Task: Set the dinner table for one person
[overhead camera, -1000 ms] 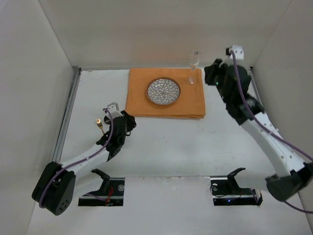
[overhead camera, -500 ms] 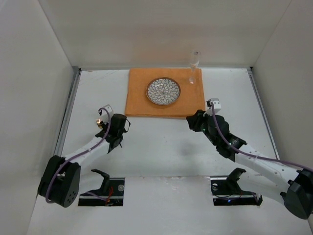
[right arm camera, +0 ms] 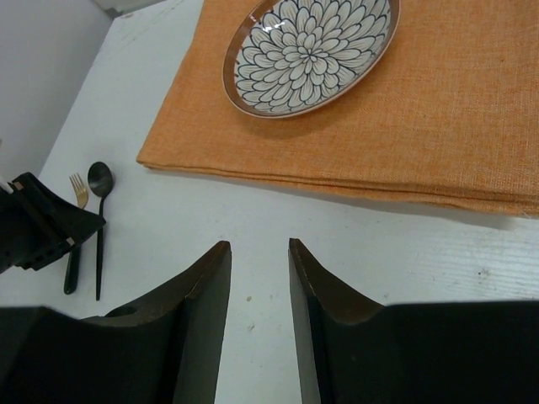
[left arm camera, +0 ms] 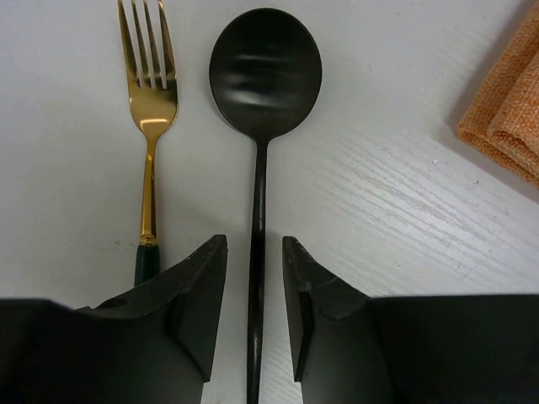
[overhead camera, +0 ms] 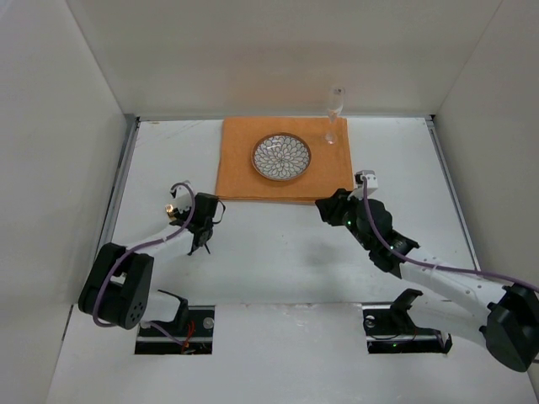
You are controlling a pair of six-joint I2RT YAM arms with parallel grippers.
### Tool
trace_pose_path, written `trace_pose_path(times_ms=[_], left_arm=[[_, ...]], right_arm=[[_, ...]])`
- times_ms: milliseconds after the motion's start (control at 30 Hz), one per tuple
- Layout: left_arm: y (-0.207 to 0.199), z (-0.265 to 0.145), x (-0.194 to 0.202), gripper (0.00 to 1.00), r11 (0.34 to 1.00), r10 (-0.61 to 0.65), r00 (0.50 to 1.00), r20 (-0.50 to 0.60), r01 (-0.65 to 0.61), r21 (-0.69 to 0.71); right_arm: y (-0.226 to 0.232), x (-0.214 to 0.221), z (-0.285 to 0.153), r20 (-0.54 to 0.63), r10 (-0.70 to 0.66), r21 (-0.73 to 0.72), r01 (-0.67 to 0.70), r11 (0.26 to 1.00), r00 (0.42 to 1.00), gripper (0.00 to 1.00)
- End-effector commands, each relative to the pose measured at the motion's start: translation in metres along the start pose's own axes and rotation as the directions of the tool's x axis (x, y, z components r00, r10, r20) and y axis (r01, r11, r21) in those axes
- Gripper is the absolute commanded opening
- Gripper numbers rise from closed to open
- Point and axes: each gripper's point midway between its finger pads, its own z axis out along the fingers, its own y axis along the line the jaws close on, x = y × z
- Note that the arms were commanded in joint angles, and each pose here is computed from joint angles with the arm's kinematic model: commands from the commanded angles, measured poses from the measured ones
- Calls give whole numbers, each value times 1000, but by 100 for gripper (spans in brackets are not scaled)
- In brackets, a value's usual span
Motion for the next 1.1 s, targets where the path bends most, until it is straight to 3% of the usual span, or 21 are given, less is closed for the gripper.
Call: trace_pose_path(times_ms=[0,333,533,733,900,1067], left_arm=[[-6,2,-12,29,999,-45,999,12,44,24],[-10,9,10,25,998,-58,996,-63,60,37],[-13,8,11,8,995,-76,994,-74,80,65],[-21,-21,-26,3,983,-110,994,17,106,147],[-62,-72,-73,3,953,-104,988,112,67,295],[-155,-122,-98,3,873,-79,985,153,-6,488]], right_arm=[[16,-17,1,62,35,-59,-32,998,997,40],[13,-25,-6,91,56,-61,-51,997,994,40],[8,-28,-8,105,61,-47,-56,997,993,41],[-4,-35,-9,139,87,-16,-85,996,987,54],[-19,-39,-9,168,108,27,-114,993,980,68],[-44,-46,-13,213,130,93,-152,984,968,71]])
